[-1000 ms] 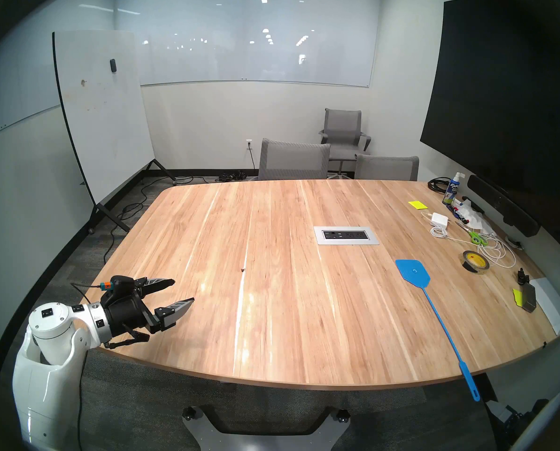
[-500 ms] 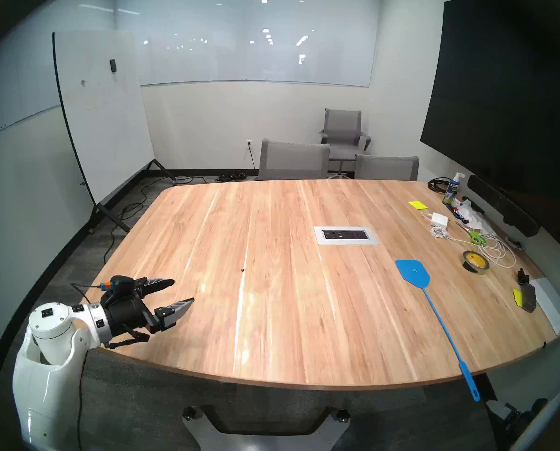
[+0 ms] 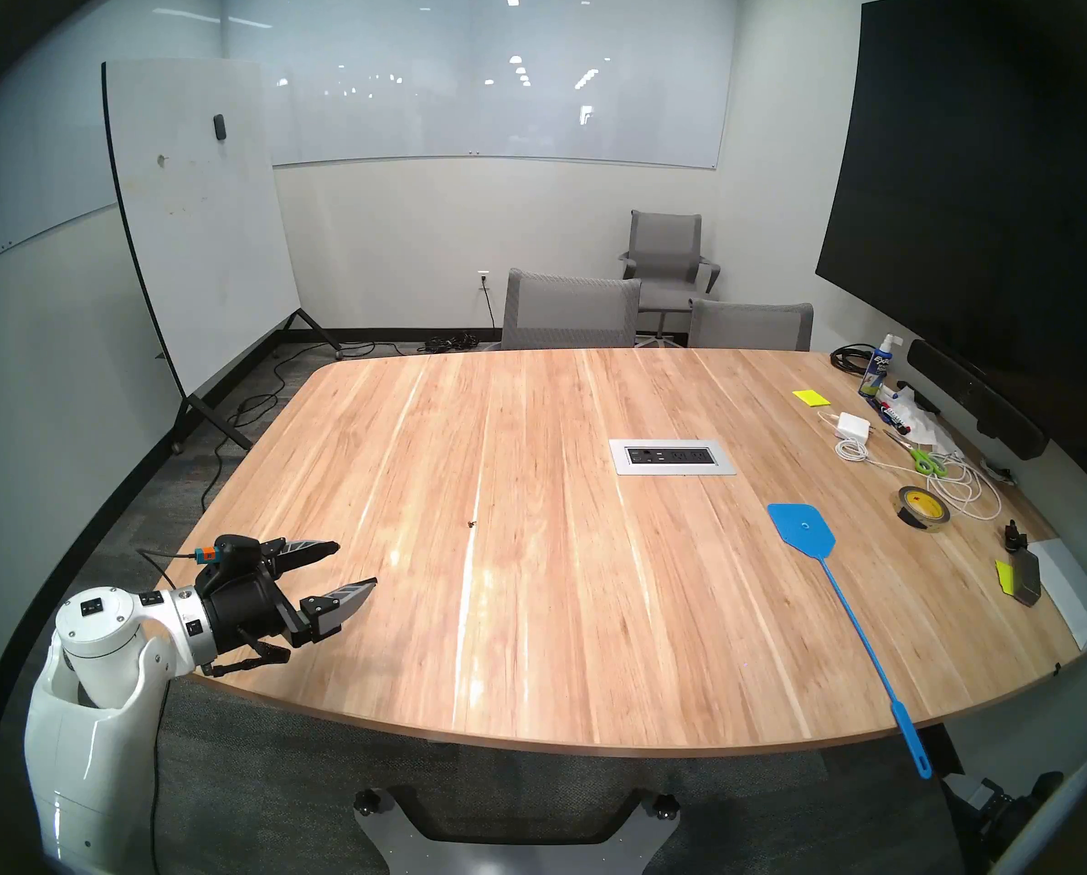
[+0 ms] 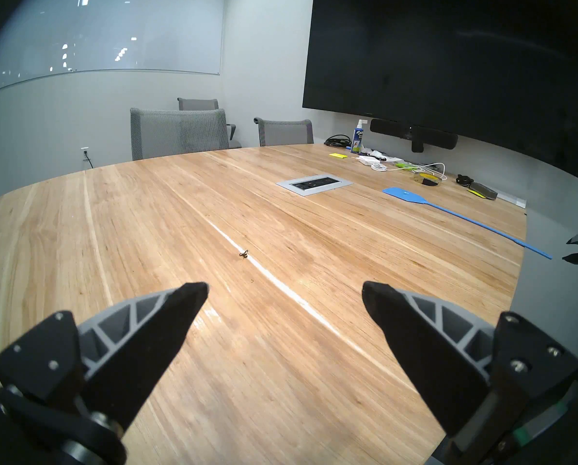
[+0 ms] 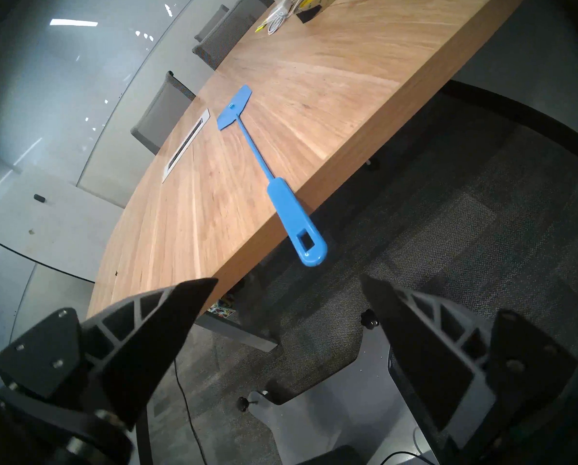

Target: Swat a bug on table

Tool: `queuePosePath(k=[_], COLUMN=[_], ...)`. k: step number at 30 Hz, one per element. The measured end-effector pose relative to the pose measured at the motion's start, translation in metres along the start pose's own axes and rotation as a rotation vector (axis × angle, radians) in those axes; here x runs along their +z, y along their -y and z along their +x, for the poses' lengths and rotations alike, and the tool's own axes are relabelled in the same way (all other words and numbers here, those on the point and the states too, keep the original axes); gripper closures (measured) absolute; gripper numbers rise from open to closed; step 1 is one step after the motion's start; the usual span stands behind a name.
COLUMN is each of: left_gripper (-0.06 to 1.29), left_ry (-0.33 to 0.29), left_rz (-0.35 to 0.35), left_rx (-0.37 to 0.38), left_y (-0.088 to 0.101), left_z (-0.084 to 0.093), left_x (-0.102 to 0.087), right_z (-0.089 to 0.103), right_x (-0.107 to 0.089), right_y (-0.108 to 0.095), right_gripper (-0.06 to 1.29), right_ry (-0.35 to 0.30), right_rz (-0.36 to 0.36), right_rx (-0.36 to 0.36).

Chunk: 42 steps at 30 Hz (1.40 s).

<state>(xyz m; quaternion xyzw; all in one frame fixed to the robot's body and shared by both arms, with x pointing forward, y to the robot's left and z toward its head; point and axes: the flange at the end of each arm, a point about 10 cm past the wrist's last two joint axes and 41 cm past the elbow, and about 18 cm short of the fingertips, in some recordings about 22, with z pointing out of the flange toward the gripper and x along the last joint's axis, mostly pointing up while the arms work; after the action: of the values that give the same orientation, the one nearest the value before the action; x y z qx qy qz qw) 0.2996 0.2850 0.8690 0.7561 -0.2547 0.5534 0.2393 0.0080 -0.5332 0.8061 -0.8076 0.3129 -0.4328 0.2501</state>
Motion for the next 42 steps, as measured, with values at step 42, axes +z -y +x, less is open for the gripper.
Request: queuePosePath(k=[42], left_gripper=[-0.02], left_ry=[0.000], left_rz=[0.000], left_rx=[0.000], left_y=[0.000], left_z=[0.000], left_x=[0.000], right_z=[-0.013], right_x=[0.011], right_y=[0.009], right_gripper=[0.00], right_ry=[-0.015], right_rz=[-0.014], right_rx=[0.152])
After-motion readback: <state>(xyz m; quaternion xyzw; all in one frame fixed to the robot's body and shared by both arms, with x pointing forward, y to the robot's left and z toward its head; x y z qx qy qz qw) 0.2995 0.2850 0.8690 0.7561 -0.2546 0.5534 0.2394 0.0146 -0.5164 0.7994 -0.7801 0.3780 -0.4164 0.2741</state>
